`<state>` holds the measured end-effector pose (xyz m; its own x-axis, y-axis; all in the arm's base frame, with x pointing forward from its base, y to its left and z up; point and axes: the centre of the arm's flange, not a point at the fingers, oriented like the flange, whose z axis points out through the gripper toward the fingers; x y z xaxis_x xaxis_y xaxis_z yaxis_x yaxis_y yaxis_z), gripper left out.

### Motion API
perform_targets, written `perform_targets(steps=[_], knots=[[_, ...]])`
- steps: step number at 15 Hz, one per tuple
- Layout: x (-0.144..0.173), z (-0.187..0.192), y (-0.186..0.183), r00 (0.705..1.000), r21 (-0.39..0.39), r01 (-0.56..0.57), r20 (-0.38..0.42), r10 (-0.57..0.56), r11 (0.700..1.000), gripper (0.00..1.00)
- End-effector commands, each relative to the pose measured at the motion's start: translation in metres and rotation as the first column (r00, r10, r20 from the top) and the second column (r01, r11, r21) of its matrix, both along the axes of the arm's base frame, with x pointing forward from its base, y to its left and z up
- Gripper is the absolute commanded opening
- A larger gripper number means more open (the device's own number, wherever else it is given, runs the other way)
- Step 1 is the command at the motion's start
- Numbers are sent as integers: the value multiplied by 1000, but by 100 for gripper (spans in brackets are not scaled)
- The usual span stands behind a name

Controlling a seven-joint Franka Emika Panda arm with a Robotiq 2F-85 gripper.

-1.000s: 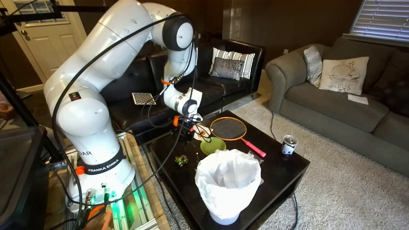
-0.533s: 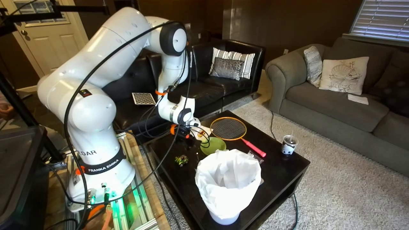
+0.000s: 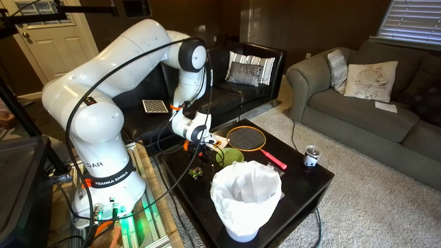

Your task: Move the toy on the table

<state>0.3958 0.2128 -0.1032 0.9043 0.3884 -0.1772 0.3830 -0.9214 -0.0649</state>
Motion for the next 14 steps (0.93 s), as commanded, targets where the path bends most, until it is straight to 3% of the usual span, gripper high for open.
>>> perform_targets(steps=[1, 14], knots=[[5, -23, 5, 998, 34, 57, 6, -57, 998, 100], [-5, -52, -1, 964, -18, 264, -23, -264, 964, 100]])
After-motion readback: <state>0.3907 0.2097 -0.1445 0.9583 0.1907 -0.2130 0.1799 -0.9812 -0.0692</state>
